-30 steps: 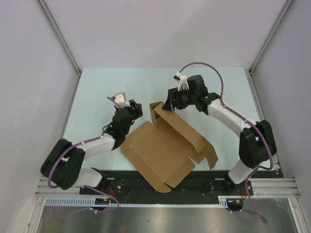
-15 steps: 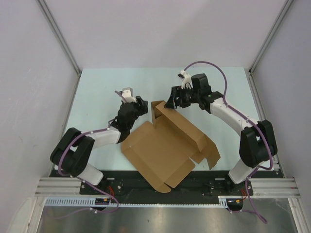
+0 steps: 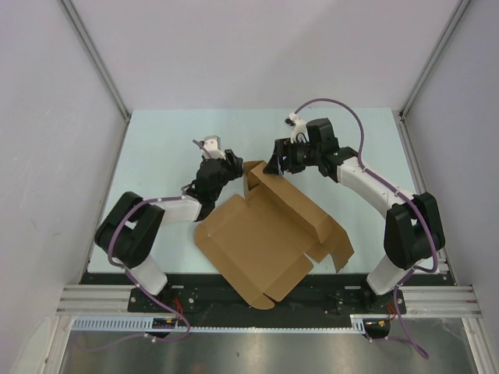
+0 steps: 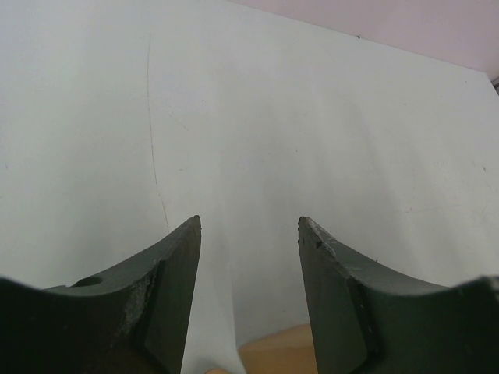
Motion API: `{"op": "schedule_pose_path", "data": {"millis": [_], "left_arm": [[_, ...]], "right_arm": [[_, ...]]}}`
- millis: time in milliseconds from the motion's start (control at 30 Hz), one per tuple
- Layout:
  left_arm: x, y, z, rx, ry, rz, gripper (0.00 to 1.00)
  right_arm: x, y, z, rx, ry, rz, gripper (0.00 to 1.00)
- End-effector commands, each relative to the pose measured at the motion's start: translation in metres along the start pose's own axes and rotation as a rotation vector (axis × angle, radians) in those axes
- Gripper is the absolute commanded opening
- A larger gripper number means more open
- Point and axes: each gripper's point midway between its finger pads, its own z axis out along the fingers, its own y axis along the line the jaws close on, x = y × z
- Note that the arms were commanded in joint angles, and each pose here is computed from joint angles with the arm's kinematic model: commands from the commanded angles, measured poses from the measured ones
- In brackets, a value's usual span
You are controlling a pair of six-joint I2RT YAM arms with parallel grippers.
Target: Fold the paper box
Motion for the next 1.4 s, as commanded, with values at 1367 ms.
{"op": "schedule_pose_path", "data": {"millis": [1367], "left_arm": [[-0.005, -0.077, -0.097, 0.627, -0.18, -0.111, 0.59]], "right_arm": [[0.009, -0.002, 0.007, -0.01, 0.034, 0.001, 0.75]]}}
